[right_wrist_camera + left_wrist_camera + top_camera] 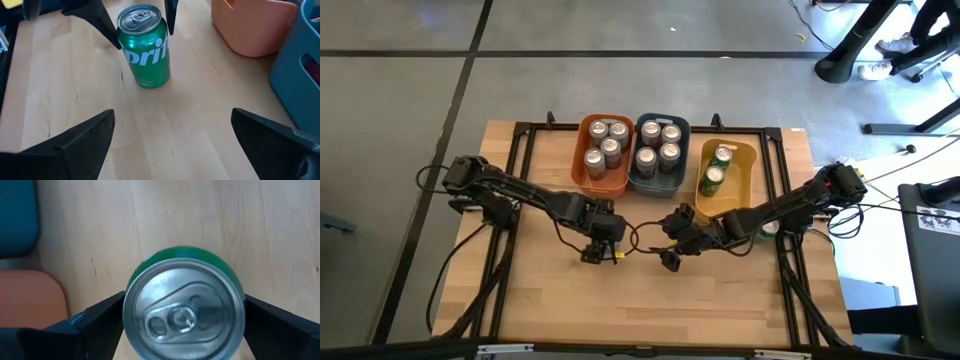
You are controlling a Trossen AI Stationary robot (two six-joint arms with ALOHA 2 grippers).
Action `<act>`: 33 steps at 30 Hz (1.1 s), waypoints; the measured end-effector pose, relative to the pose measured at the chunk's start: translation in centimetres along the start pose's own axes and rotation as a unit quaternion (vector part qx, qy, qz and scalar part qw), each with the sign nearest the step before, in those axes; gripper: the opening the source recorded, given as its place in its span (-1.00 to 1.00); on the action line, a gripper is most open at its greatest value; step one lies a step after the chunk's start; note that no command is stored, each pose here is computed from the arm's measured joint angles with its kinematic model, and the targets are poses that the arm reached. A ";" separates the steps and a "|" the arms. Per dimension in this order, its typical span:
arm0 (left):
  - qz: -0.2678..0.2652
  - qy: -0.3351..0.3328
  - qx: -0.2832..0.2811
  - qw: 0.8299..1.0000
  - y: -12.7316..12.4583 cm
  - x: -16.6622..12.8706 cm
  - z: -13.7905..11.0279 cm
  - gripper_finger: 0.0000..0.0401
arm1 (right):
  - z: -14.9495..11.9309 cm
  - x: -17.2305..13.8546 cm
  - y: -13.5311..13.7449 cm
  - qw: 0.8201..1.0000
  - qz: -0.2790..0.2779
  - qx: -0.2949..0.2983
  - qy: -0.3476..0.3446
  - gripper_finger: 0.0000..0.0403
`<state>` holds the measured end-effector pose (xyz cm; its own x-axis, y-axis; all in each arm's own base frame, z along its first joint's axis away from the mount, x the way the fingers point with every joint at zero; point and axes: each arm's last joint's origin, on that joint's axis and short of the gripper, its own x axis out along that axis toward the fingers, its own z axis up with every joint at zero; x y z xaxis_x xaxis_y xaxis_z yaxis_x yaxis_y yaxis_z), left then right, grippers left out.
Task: Sort soda cans
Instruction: Put the left green soda can into the yellow bin
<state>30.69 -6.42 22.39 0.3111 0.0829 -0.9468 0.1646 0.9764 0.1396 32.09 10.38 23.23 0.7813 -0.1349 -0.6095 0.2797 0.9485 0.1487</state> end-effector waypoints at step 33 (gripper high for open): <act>-0.032 -0.154 -0.116 0.981 -0.2 -5.6 -11.0 0.73 | 1.2 5.9 1.4 0.984 0.084 -0.012 -0.156 0.98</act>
<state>18.58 -4.86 24.46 0.5815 -0.0099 -0.8135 -0.0125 0.9997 -0.0211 37.74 10.55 20.74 0.9497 -0.0527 -0.3086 0.1211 0.9709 0.2067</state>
